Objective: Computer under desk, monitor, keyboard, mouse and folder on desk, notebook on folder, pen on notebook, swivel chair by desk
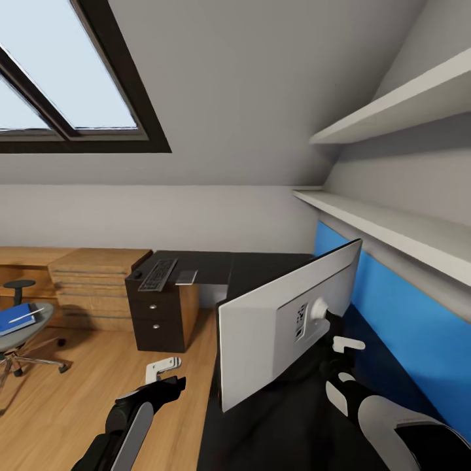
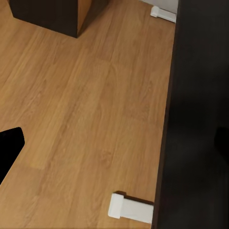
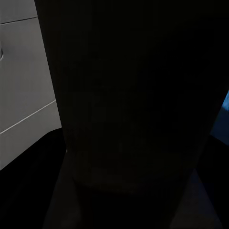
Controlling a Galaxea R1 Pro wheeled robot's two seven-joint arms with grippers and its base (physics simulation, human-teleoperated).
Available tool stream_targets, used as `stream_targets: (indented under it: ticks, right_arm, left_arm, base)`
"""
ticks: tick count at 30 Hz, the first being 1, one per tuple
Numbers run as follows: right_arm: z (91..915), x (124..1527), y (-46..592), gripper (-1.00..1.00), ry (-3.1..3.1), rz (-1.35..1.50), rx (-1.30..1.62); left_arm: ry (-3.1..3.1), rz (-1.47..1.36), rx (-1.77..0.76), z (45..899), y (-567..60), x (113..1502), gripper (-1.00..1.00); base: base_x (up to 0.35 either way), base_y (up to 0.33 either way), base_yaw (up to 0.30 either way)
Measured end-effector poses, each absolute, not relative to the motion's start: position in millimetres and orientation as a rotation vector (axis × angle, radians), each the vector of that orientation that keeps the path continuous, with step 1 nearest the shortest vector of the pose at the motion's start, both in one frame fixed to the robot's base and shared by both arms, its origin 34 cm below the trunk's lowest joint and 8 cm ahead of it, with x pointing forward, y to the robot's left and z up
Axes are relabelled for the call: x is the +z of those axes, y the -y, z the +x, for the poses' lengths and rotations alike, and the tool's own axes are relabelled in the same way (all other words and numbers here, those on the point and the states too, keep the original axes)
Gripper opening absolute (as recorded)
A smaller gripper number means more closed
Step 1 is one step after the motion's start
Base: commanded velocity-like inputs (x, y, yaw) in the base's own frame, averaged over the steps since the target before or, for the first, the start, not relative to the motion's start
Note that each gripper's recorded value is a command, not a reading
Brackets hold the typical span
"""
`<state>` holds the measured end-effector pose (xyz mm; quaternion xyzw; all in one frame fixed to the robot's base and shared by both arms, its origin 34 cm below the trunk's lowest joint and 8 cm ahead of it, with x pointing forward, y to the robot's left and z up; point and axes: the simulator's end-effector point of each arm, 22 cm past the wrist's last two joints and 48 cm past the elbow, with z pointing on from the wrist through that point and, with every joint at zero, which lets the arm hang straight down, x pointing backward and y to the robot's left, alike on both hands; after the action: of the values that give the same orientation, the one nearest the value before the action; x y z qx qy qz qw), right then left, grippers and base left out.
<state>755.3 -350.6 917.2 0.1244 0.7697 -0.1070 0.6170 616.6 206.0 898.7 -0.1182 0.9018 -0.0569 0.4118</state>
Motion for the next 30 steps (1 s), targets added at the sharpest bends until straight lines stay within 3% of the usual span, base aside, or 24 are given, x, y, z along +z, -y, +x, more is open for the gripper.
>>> stream_targets:
  ticks: [8, 19, 30]
  right_arm:
    - [755.6, 917.4, 350.1, -1.00, -1.773, 0.282, -0.247]
    - [755.5, 916.8, 350.7, -1.00, -1.772, 0.287, -0.246]
    - [755.8, 916.9, 350.3, -1.00, -1.773, 0.283, -0.247]
  left_arm:
    - [-2.269, -0.298, -0.145, 616.4, -205.7, 898.7, 1.00]
    - [-2.270, -0.299, -0.143, 616.7, -206.3, 898.2, 1.00]
    - [-2.271, -0.298, -0.144, 616.5, -206.3, 898.1, 1.00]
  base:
    - [0.306, -0.090, 0.000]
    - [0.033, -0.009, 0.000]
    - [0.179, -0.060, 0.000]
